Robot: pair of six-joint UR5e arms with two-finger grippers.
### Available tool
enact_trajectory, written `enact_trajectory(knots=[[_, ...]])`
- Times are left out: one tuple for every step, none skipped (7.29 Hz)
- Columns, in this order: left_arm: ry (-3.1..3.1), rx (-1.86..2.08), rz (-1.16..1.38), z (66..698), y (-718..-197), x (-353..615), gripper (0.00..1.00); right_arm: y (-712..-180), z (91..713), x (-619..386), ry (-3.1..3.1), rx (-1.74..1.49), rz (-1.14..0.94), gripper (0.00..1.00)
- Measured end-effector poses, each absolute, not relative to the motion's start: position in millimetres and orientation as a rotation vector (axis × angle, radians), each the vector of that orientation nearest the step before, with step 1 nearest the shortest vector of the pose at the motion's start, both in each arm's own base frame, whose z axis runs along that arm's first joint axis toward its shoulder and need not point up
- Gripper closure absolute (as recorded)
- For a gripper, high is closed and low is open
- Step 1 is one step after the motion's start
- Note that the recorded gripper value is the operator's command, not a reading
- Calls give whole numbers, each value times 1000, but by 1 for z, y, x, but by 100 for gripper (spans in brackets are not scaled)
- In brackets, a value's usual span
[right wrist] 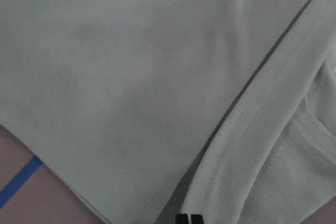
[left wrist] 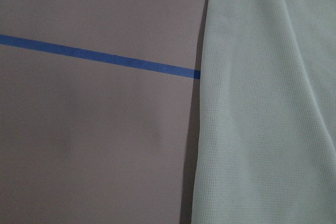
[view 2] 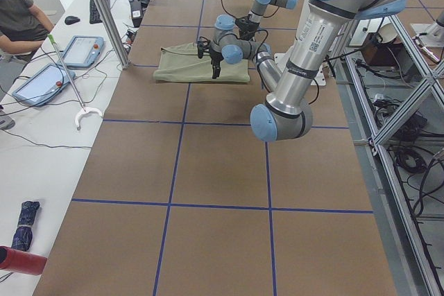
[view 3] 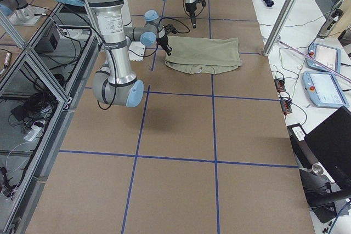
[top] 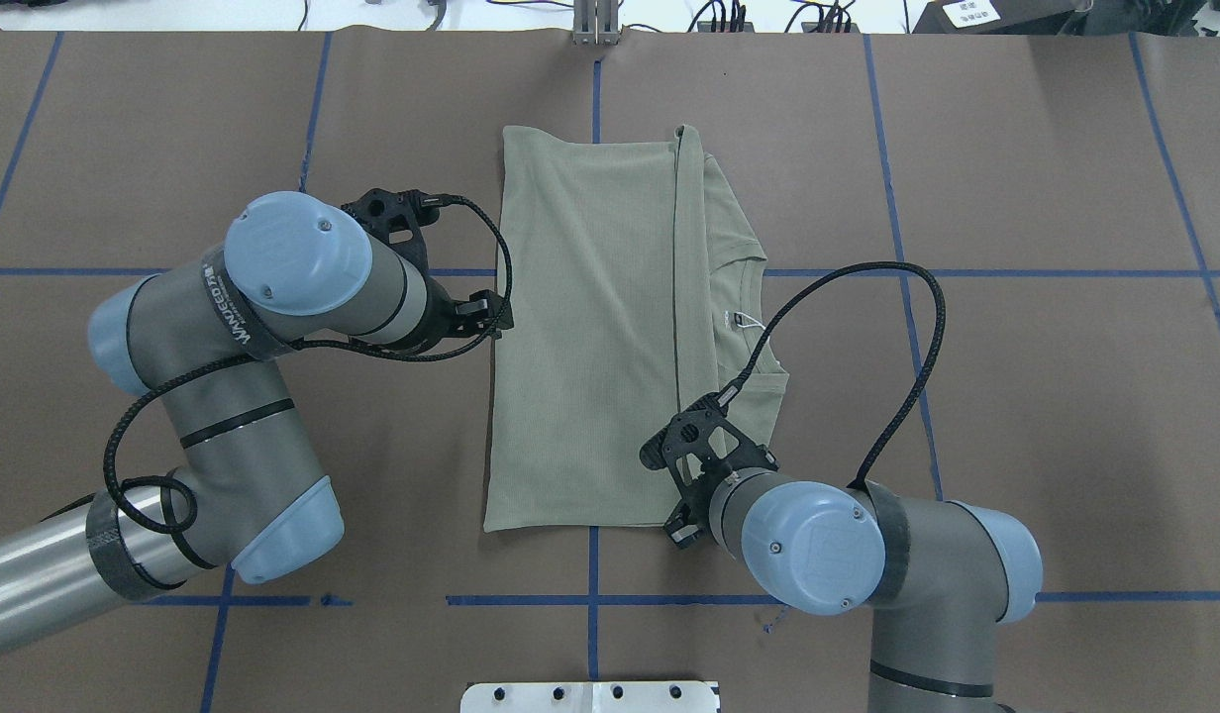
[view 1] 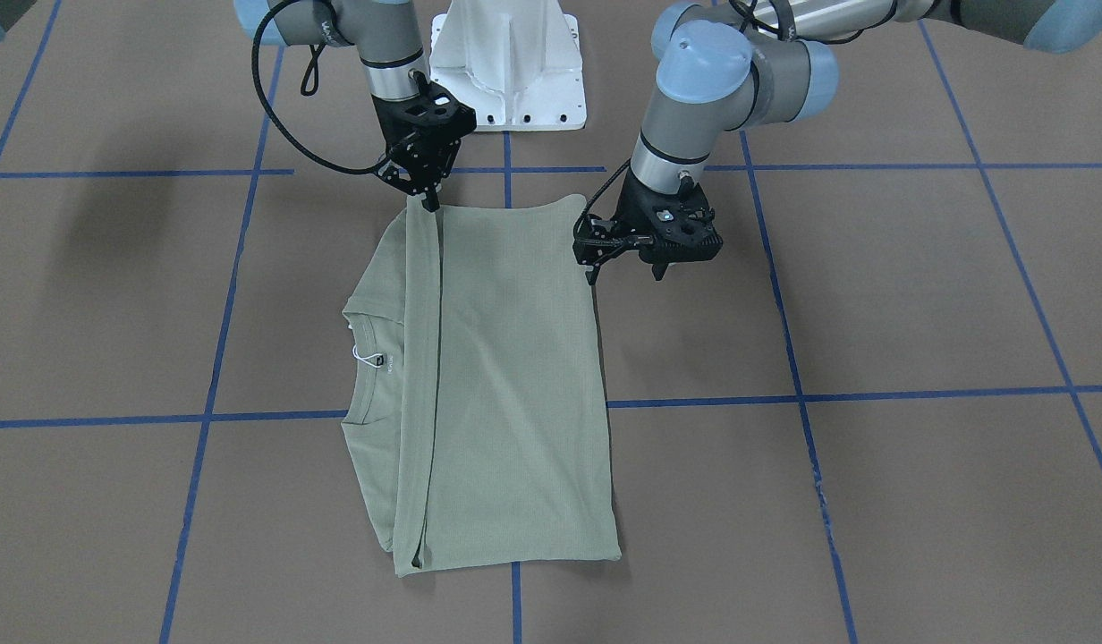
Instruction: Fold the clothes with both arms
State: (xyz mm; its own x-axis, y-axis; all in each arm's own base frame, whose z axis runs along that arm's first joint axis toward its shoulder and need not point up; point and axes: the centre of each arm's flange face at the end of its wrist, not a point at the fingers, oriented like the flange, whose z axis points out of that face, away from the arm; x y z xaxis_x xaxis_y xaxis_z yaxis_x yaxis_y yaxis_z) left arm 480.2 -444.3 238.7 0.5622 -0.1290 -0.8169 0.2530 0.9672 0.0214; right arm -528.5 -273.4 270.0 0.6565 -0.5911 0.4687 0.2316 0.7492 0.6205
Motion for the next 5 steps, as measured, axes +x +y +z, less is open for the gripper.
enact_trajectory(knots=[[949,142,-226,238,-444,480,0,-275,282,-521,-713,514,-465,100],[950,141,-227,238,-444,480,0,-271,300,-508,-717,456,-425,100],[950,141,-227,237,-444,480,0,-264,320,-484,-733,367,-367,100],[951,141,-226,237,-443,481,0,-254,338,-453,-753,259,-296,100],[953,141,-225,236,-443,481,0,-245,352,-432,-760,154,-206,91]])
